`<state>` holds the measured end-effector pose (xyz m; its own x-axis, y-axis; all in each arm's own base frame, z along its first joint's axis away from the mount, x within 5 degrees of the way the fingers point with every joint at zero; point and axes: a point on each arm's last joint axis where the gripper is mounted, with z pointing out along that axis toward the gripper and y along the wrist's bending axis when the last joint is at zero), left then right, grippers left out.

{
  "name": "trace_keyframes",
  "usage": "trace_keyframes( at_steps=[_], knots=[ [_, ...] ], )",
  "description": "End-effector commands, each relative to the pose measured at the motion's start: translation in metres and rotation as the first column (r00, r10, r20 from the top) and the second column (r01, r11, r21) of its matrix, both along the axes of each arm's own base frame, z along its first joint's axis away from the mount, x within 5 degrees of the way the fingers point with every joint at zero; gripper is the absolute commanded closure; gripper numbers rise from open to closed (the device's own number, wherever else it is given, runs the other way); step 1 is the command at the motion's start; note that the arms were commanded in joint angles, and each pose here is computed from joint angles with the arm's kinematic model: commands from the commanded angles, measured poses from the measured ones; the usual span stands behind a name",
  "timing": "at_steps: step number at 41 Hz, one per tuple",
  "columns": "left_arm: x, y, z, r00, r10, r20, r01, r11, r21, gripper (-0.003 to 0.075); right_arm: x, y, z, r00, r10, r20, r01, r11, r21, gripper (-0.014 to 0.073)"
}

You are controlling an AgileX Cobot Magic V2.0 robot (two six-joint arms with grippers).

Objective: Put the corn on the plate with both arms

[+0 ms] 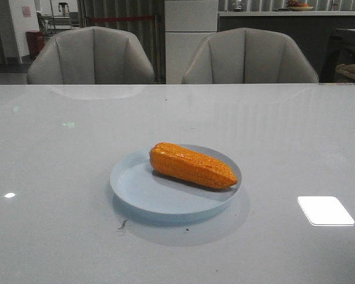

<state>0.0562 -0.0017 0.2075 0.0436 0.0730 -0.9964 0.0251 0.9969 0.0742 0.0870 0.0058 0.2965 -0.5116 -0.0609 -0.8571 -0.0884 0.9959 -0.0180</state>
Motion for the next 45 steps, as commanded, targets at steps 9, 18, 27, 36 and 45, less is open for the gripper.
trace_keyframes(
  at_steps=[9,18,27,36,45],
  knots=[
    [0.0,0.001,-0.004,0.998,0.006,0.061,-0.005,1.0,-0.016,0.0634,-0.023,0.0,-0.004,0.916,-0.019,0.401,0.007,0.999,0.033,0.0342],
    [0.0,0.001,-0.004,0.998,0.006,0.061,-0.005,1.0,-0.016,0.0634,-0.033,-0.002,-0.034,0.813,-0.032,0.582,0.006,0.999,0.047,0.0578],
    [0.0,0.001,-0.004,0.998,0.006,0.061,-0.005,1.0,-0.016,0.0634,-0.032,-0.005,-0.081,0.77,-0.061,0.635,0.033,0.998,0.056,0.0572],
    [0.0,0.001,-0.004,0.998,0.006,0.06,-0.005,1.0,-0.016,0.0634,-0.033,-0.003,-0.085,0.808,-0.046,0.588,0.02,0.999,0.05,0.0572],
    [0.0,0.001,-0.004,0.998,0.006,0.06,-0.005,1.0,-0.016,0.0634,-0.034,-0.004,-0.082,0.778,-0.053,0.626,0.024,0.998,0.054,0.0572]
  ],
)
